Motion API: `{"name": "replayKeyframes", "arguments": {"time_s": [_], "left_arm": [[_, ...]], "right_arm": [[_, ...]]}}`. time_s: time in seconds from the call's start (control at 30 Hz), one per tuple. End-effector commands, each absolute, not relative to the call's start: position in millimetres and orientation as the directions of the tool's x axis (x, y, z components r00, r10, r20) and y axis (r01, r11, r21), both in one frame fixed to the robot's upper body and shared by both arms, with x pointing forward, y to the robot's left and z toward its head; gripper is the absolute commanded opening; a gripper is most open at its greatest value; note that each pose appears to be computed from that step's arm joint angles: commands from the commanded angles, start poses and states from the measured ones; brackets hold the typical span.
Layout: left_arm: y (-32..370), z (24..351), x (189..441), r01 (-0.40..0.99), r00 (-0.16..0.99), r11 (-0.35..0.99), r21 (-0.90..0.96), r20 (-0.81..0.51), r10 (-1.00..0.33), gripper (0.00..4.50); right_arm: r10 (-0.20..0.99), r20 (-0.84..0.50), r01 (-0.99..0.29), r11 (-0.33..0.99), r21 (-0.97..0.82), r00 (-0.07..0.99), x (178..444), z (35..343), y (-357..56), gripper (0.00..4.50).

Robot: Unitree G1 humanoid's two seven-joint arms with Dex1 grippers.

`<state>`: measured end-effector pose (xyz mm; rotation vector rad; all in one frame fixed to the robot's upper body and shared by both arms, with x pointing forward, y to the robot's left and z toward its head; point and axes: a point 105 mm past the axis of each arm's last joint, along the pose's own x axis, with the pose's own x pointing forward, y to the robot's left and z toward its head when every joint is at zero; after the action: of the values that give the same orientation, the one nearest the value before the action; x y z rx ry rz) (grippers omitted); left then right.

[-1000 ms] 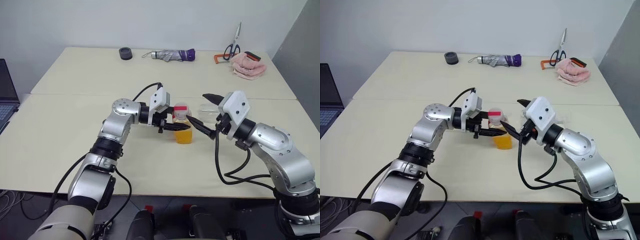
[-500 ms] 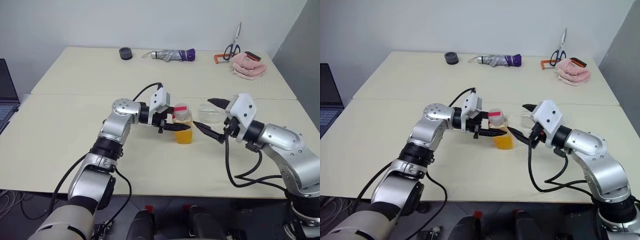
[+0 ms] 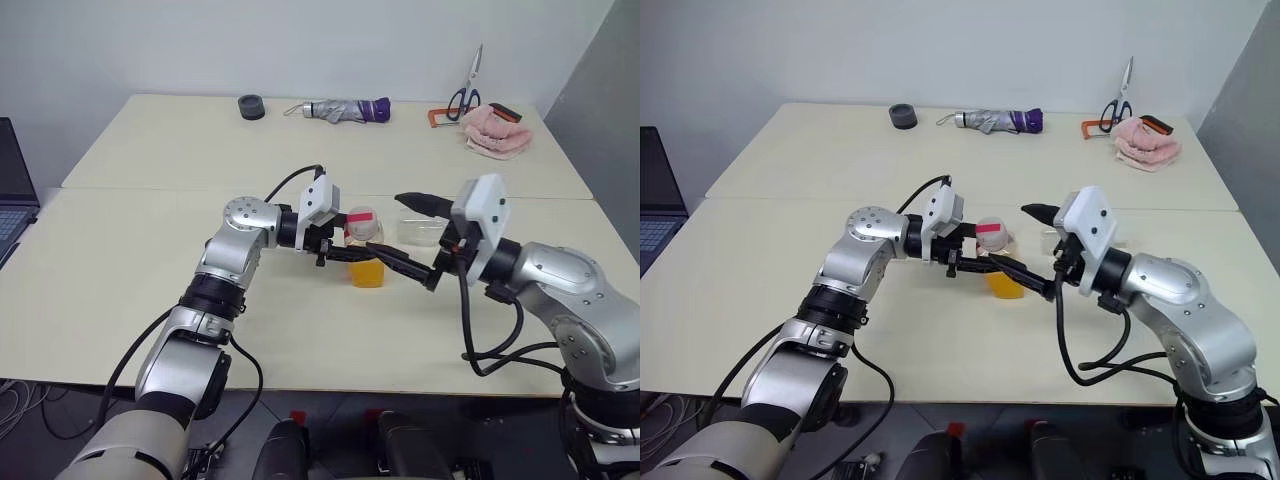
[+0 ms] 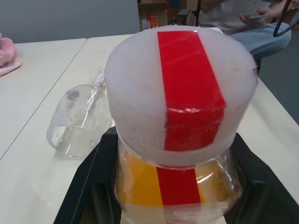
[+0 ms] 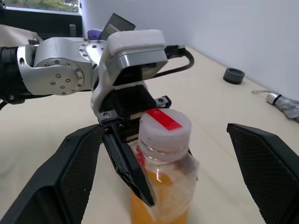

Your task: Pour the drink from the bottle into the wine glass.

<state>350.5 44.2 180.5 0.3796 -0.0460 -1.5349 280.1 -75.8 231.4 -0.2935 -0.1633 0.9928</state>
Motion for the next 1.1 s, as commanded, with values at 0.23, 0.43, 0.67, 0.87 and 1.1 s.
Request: {"name": "replayKeyframes", "arguments": {"time_s": [0.23,0.43,0.67,0.87,1.1], "left_arm": [[42,193,351,0.952,0.041,-0.022,0.306,-0.199,-0.979,2.16],[41,192,351,0.952,0.039,-0.025,0.307,-0.202,-0.979,2.16],[41,191,350,0.952,0.039,-0.025,0.305,-0.202,-0.979,2.16],[40,190,350,0.952,0.039,-0.024,0.305,-0.2,-0.979,2.16],[40,189,350,0.953,0.043,-0.019,0.303,-0.196,-0.98,2.16]], "right_arm": [[0.855,0.0,-0.805,0.488,-0.339,0.518,294,235,-59,4.5],[0.865,-0.002,-0.817,0.472,-0.331,0.501,301,234,-52,4.5],[0.866,0.003,-0.821,0.475,-0.316,0.5,305,234,-49,3.88],[0.87,0.004,-0.824,0.469,-0.317,0.494,305,234,-47,1.84],[0.877,0.114,-0.814,0.477,-0.332,0.468,298,245,-49,1.85]]}}
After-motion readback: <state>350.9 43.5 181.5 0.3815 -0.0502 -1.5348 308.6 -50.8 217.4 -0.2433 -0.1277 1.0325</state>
